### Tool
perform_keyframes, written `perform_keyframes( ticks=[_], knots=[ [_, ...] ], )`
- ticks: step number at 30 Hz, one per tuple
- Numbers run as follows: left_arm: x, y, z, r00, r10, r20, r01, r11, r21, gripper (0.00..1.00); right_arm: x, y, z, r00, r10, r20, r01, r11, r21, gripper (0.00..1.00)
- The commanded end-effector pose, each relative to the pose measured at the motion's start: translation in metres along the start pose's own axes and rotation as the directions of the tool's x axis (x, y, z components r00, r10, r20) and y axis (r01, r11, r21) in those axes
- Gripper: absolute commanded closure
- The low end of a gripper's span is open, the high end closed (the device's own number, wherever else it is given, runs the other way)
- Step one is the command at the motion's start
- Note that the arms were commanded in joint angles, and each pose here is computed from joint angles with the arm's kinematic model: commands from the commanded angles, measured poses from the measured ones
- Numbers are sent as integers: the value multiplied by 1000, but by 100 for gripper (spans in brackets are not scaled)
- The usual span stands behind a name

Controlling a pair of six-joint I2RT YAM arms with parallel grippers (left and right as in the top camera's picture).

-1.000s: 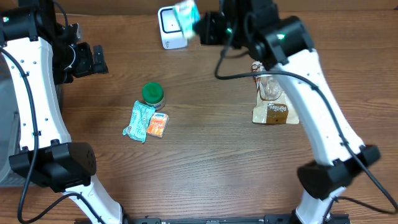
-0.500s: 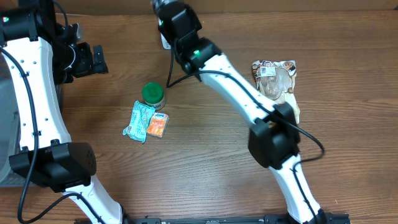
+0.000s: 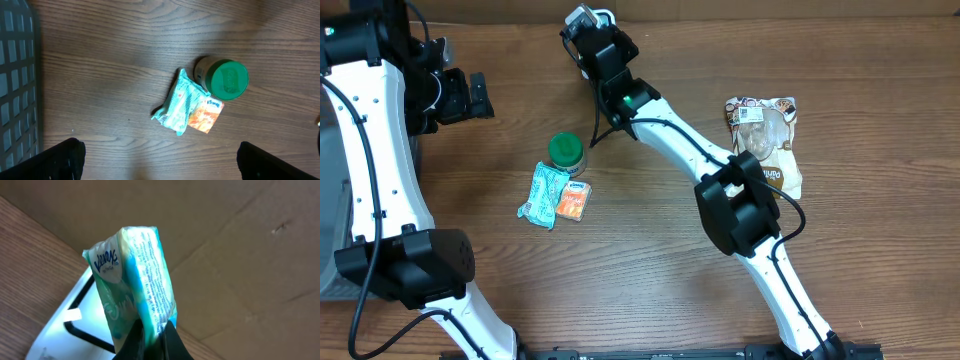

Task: Scan the item barcode
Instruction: 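Hold the teal Kleenex pack in front of the scanner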

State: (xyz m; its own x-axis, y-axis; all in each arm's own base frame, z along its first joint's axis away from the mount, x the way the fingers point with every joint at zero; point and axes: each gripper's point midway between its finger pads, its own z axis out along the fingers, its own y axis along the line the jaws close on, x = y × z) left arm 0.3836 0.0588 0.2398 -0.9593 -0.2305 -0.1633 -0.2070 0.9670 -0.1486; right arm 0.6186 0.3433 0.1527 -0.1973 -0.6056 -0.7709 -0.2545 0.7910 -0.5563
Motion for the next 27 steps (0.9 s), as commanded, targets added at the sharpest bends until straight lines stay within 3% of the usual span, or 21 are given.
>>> perform_keyframes(
  ticks=[1,9,21,27],
  knots=[
    [-1,-3,-14,999,27,42,-27,1000,-2,0,14,-6,13,1000,-9,-12,9,1000,8,96],
    [-1,-3,-14,999,27,42,-27,1000,-2,0,18,6,19,997,-81,13,82,996,-47,96],
    [-1,-3,-14,999,27,43,-27,1000,-2,1,16,5,18,997,-80,18,80,996,-37,96],
    [-1,-3,-14,999,27,42,-27,1000,-2,1,-13,-5,4,998,-25,65,26,1000,-14,96]
  ],
)
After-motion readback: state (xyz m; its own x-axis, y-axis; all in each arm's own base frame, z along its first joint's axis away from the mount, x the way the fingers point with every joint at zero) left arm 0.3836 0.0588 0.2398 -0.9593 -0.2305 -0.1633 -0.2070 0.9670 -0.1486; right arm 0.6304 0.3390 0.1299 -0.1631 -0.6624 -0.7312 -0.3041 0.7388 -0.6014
